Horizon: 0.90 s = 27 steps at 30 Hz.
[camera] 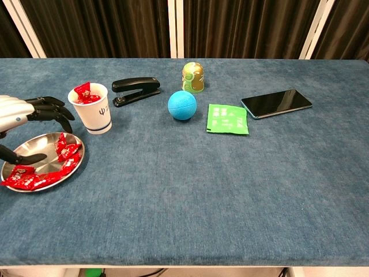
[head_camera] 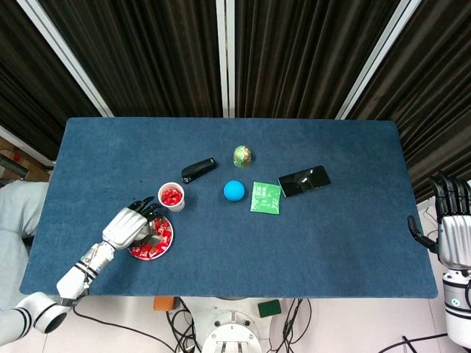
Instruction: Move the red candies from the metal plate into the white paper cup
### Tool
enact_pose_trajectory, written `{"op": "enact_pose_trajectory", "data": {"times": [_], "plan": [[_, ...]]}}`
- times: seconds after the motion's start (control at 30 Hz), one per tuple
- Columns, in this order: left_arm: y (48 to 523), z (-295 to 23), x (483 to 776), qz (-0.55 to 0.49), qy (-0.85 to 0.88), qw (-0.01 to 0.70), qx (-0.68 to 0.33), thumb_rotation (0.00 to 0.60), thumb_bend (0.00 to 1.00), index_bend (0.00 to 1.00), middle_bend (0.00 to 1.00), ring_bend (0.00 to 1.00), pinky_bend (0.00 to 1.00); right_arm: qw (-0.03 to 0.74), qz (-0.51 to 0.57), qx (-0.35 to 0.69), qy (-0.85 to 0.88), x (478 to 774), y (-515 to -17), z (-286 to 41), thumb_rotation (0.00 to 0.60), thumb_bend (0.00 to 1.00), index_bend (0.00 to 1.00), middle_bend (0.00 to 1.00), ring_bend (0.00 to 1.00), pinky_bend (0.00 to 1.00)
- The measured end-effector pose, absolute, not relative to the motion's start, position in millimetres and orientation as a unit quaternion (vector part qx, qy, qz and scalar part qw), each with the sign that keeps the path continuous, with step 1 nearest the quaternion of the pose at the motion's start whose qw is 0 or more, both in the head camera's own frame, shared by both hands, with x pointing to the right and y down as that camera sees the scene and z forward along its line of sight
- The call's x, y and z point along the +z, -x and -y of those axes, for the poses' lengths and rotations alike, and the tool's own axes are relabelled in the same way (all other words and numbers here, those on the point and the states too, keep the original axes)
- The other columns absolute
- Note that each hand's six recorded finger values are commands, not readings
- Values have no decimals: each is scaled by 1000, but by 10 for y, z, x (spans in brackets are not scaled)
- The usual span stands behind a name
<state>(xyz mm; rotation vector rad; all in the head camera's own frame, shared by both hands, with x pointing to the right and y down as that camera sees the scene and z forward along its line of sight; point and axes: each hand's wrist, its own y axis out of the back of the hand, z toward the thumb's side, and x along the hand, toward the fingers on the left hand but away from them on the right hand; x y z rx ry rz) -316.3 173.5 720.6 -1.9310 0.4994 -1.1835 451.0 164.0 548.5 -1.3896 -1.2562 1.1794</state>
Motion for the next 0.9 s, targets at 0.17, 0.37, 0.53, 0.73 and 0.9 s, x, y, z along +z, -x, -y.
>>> {"op": "enact_pose_trajectory", "data": {"times": [0.17,0.37,0.53,0.73,0.9], "plan": [[3163,-1692,7279,-194,761,402,-471,600,272,319,156,33,216,447,508,478,559,5481,-4525,-1645,600,341,0,0,0,0],[3168,-1677,7317,-190,759,403,-475,600,273,340,156,33,216,446,508,480,559,5494,-4539,-1646,600,342,0,0,0,0],[3146,-1681,7321,-189,759,406,-472,600,275,356,158,33,216,445,507,481,560,5507,-4543,-1647,600,342,0,0,0,0],[3157,-1685,7332,-189,758,406,-475,600,286,393,161,33,216,445,508,482,557,5498,-4562,-1649,600,342,0,0,0,0],[3181,-1699,7334,-190,756,405,-477,600,287,437,166,33,216,444,509,483,557,5503,-4565,-1650,600,342,0,0,0,0]]}}
